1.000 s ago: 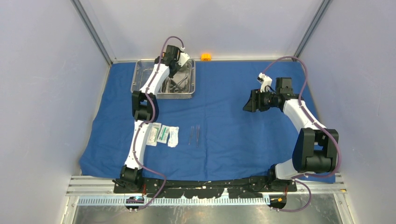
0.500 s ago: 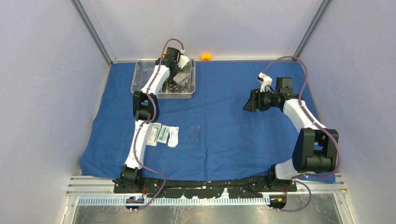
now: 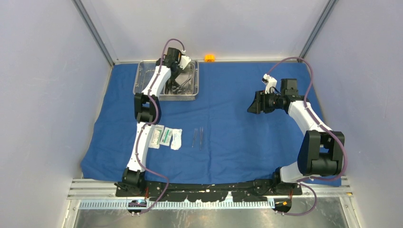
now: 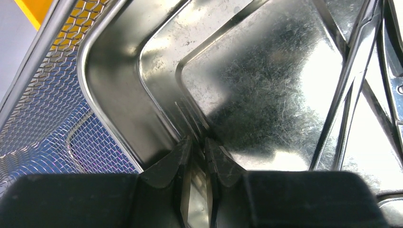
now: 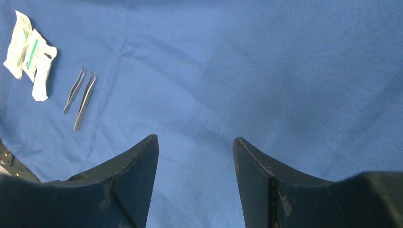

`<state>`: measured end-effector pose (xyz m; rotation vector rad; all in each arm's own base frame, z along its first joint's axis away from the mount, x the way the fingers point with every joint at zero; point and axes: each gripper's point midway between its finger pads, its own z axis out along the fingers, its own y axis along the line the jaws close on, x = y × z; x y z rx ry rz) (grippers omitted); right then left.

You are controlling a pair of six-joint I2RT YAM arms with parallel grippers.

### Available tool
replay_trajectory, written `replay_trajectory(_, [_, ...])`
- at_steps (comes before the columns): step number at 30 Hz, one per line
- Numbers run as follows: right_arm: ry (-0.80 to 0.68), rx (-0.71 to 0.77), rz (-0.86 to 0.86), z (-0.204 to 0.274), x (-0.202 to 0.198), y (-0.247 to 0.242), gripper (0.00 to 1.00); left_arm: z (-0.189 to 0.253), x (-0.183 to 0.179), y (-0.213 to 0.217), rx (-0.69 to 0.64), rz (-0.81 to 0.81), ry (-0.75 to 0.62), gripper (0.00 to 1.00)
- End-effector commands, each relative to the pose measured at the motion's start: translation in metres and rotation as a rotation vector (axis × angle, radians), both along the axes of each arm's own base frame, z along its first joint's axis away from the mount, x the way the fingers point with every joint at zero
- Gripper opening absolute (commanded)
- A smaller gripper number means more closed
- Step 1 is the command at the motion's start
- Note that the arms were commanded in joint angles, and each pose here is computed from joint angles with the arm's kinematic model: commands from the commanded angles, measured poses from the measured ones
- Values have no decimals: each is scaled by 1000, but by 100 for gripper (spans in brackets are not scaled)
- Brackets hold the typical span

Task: Open and lay out the surgical kit

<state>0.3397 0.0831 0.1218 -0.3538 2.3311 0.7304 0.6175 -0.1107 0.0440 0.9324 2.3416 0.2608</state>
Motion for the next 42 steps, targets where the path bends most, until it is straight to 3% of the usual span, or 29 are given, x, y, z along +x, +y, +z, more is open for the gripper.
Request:
replay_trajectory(1, [-48, 2, 19, 13, 9, 2, 63, -13, -18, 0, -28, -3, 88, 18])
replay_trajectory(14, [-51, 4, 20, 14, 9, 2, 63, -19, -25, 4, -22, 16, 124, 9])
replay_trajectory(20, [-54, 3, 19, 15, 9, 2, 63, -14, -22, 2, -45, 13, 108, 0])
replay_trajectory(32, [-53, -1, 14, 14, 10, 1, 64, 57, -3, -12, -141, 13, -65, 0])
replay_trajectory(42, [-56, 0, 19, 15, 9, 2, 64, 75, -5, -23, -152, 0, -93, 0])
